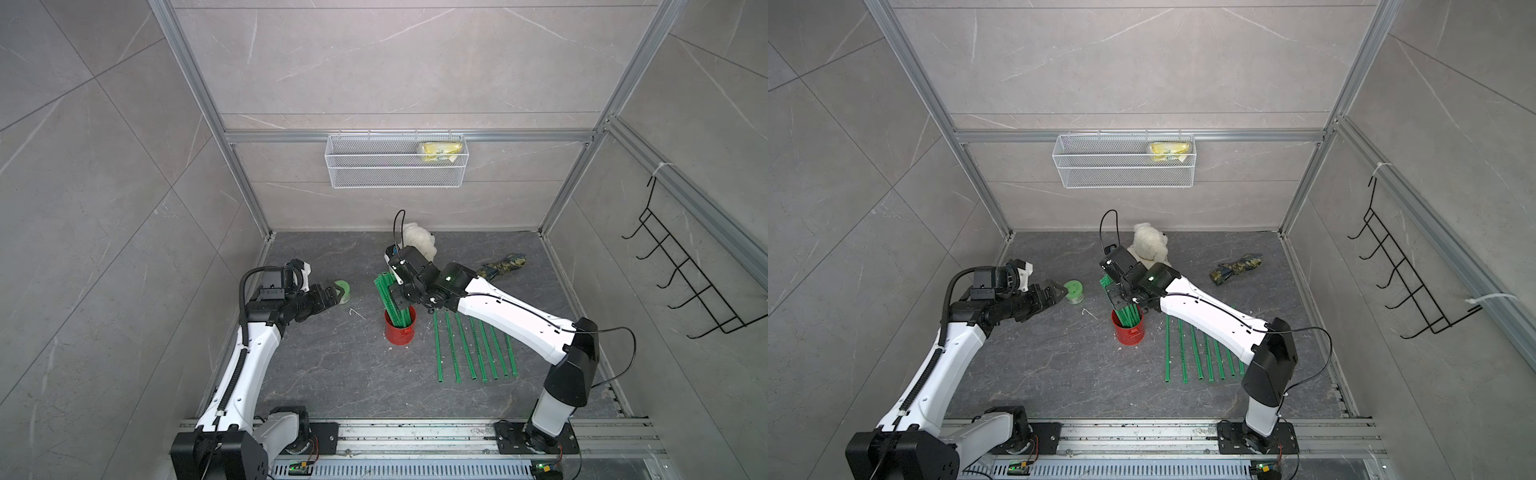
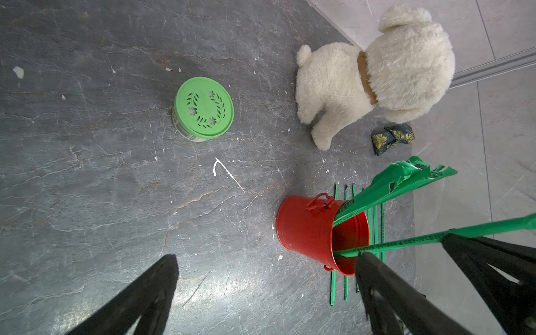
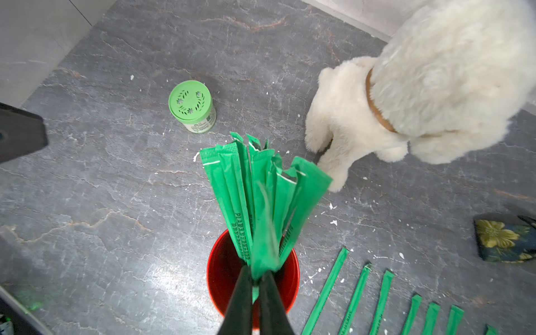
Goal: Take the straws out of the storage container
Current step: Pick up the straw from the container, then place the straw at the center of the board.
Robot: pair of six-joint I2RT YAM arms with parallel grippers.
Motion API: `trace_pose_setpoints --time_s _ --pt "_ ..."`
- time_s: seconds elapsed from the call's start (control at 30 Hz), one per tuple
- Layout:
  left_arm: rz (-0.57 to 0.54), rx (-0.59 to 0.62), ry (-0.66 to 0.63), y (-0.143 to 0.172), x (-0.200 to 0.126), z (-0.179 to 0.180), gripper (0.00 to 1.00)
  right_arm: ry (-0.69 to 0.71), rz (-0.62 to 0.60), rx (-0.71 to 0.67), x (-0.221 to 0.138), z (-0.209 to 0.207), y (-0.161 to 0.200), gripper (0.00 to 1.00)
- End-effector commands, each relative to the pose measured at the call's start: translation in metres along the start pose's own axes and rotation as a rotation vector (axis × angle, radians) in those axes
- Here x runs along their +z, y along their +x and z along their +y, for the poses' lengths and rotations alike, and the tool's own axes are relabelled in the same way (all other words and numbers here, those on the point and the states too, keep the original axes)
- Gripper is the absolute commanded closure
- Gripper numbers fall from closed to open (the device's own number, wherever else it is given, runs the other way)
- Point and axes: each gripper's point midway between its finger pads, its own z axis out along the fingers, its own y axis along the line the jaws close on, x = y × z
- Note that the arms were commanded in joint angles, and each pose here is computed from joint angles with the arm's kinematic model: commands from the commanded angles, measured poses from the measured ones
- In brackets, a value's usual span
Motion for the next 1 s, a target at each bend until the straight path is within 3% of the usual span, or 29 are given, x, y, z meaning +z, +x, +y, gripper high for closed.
trace_pose_setpoints --time_s 0.0,0.3,0.57,0.7,0.97 --pt "-0.009 0.041 0.038 -0.007 -0.007 -0.013 0.0 -0.014 -0.05 0.014 -0.036 -0.003 -0.017 0.91" --pt "-0.008 0.039 0.039 -0.007 -0.007 -0.014 0.0 0.048 -0.121 -0.022 -0.104 -0.026 -0.05 0.92" --pt "-0.009 0.039 0.043 -0.007 -0.008 -0.014 0.0 0.199 -0.108 -0.052 -0.159 -0.076 -0.061 0.93" --pt "-0.012 0.041 0.049 -0.007 -0.009 -0.016 0.01 0.33 -0.003 -0.05 -0.159 -0.121 -0.041 0.94" --pt "-0.024 0.047 0.061 -0.008 -0.013 -0.02 0.0 0.487 0.218 0.088 -0.125 -0.21 0.029 0.94"
